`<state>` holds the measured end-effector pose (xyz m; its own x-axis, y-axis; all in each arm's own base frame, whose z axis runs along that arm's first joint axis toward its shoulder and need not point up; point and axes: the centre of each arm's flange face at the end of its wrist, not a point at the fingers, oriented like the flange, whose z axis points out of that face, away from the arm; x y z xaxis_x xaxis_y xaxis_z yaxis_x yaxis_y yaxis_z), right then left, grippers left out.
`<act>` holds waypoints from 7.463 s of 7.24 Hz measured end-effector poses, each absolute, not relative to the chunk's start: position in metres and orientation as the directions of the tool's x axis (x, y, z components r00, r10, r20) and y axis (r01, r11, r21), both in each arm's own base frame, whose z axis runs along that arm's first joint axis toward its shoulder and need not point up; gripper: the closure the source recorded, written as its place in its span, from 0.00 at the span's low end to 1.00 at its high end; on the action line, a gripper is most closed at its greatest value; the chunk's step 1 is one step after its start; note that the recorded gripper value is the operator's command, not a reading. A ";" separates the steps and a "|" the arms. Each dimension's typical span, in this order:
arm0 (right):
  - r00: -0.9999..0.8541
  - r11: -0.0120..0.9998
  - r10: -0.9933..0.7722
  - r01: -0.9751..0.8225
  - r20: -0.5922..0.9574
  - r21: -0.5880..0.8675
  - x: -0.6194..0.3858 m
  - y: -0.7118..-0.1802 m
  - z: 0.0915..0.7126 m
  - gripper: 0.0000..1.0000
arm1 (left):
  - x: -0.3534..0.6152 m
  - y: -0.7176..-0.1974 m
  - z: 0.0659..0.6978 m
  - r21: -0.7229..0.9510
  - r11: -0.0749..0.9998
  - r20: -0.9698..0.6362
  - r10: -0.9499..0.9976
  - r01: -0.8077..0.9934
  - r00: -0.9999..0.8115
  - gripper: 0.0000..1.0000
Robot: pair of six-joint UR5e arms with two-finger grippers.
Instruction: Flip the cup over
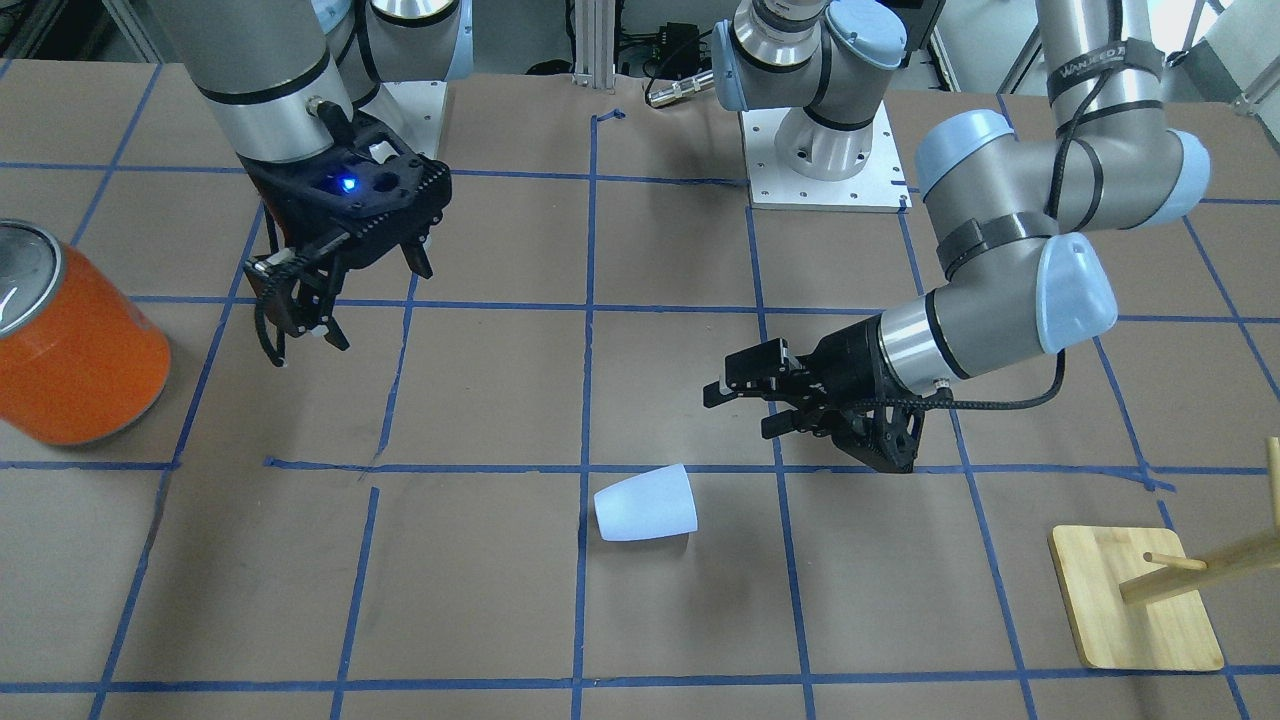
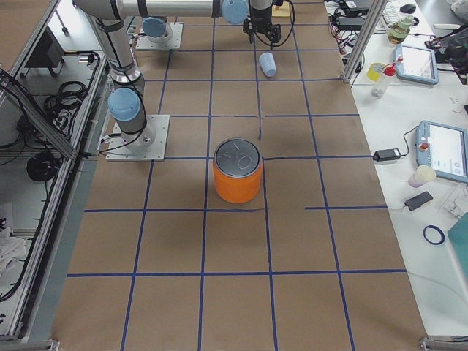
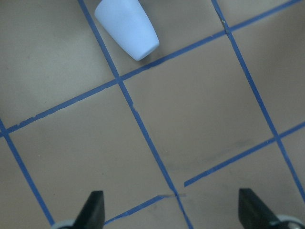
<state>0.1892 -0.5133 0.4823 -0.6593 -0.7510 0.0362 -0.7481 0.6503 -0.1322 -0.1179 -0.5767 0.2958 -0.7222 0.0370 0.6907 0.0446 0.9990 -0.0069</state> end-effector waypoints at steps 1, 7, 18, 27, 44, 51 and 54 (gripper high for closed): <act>-0.780 0.772 -0.625 -0.622 0.015 -0.131 0.179 -0.507 0.491 0.00 | -0.120 -0.585 0.274 -0.002 0.999 0.729 0.025 0.035 -0.684 0.00; -1.000 0.995 -0.025 -0.026 0.013 -0.092 0.158 -0.480 0.518 0.00 | -0.128 -0.615 0.181 -0.021 1.000 0.830 0.025 0.012 -0.558 0.00; -1.000 0.995 -0.015 -0.015 0.009 -0.101 0.158 -0.478 0.520 0.00 | -0.155 -0.616 0.164 0.096 0.995 0.899 -0.104 -0.040 -0.425 0.77; -1.000 0.995 -0.017 -0.018 0.008 -0.102 0.158 -0.478 0.520 0.00 | -0.152 -0.622 0.255 0.129 0.968 0.748 -0.236 -0.214 -0.620 1.00; -1.000 0.995 -0.019 -0.020 0.010 -0.102 0.159 -0.477 0.520 0.00 | -0.073 -0.656 0.271 -0.024 0.853 -0.090 0.518 0.522 -0.851 0.21; -1.000 0.995 -0.019 -0.020 0.011 -0.100 0.159 -0.477 0.519 0.00 | -0.087 -0.613 0.352 0.004 0.943 -0.060 0.332 0.332 -0.942 0.00; -1.000 0.995 -0.020 -0.021 0.011 -0.099 0.159 -0.477 0.519 0.00 | -0.128 -0.543 0.448 -0.046 0.998 -0.060 0.036 0.039 -0.998 0.00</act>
<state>0.1586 -0.4772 0.5189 -0.9997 -0.0196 0.0113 -0.0206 0.9948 -0.0993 -0.1277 -0.5428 0.4484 -0.9975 0.0363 -0.0599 0.0391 0.9982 -0.0461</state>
